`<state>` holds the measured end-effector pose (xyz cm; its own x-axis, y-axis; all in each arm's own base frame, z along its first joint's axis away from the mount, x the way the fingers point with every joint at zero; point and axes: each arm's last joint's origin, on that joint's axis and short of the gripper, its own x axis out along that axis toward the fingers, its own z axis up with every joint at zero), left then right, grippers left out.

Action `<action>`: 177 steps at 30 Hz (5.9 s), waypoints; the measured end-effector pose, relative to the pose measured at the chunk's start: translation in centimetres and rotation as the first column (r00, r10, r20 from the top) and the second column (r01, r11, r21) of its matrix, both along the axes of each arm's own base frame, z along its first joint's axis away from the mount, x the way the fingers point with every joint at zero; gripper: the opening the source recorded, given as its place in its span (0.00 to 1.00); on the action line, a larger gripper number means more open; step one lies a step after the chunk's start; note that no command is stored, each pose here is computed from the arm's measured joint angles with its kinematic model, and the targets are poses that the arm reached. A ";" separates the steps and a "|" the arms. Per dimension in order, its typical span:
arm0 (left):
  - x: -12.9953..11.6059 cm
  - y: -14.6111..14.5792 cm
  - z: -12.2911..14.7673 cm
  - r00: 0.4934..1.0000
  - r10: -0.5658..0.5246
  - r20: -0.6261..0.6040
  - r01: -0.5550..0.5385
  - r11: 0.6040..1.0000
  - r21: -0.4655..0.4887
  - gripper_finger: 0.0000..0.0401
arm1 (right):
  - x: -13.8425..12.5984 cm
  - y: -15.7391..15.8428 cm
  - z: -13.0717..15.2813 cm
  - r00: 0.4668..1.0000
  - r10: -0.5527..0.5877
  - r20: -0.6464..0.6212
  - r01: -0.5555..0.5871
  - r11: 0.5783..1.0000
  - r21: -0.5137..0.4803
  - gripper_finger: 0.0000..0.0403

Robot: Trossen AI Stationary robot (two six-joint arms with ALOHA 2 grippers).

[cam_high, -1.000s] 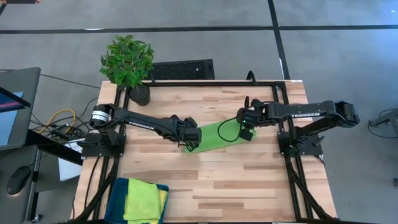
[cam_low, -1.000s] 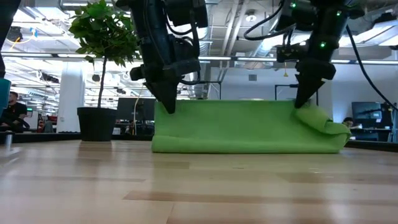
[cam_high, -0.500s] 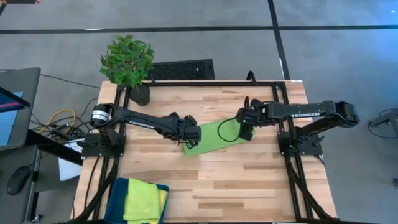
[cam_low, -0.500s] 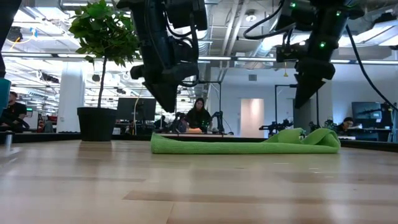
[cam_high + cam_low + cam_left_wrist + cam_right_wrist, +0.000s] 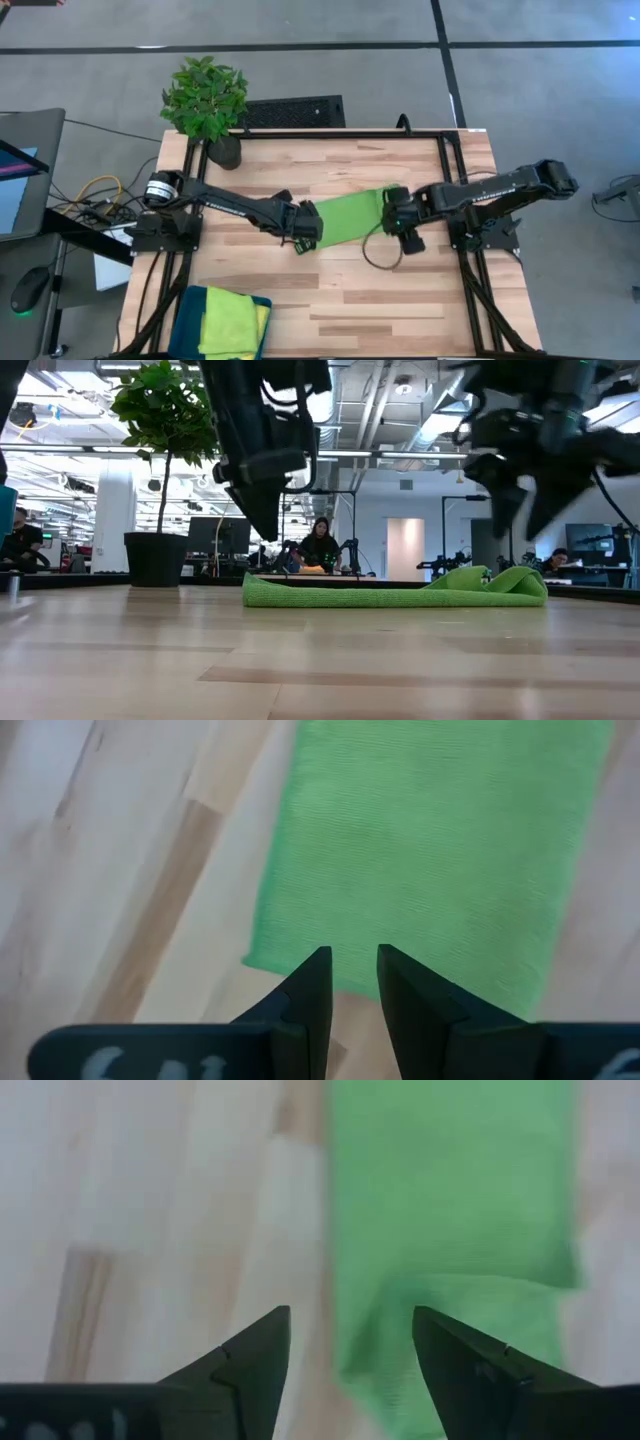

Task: Fold microfiber towels
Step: Fold the green microfiber towel

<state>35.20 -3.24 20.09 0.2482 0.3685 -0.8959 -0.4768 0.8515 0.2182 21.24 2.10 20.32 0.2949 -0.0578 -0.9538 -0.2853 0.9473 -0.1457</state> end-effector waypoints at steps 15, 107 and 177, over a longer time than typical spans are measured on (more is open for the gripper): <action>1.4 -2.7 -1.7 0.992 -0.114 0.053 0.114 0.993 -0.003 0.19 | -0.8 2.9 -2.8 0.995 0.078 0.069 -0.079 0.997 0.008 0.51; 2.0 -7.8 -6.6 0.914 -0.358 -0.192 0.361 0.932 -0.021 0.33 | -0.4 3.0 -2.6 0.990 0.081 0.117 -0.084 0.996 0.015 0.48; 16.2 5.8 0.0 0.634 -0.703 0.323 0.465 0.680 0.568 0.00 | -5.6 1.4 3.4 0.926 -0.081 0.368 0.054 0.995 0.084 0.48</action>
<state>51.43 2.56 20.12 0.8826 0.2638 -0.3890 -0.0416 0.8682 0.4944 15.67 3.54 23.72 0.6262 -0.0259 -0.7792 -0.1588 0.9742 -0.1600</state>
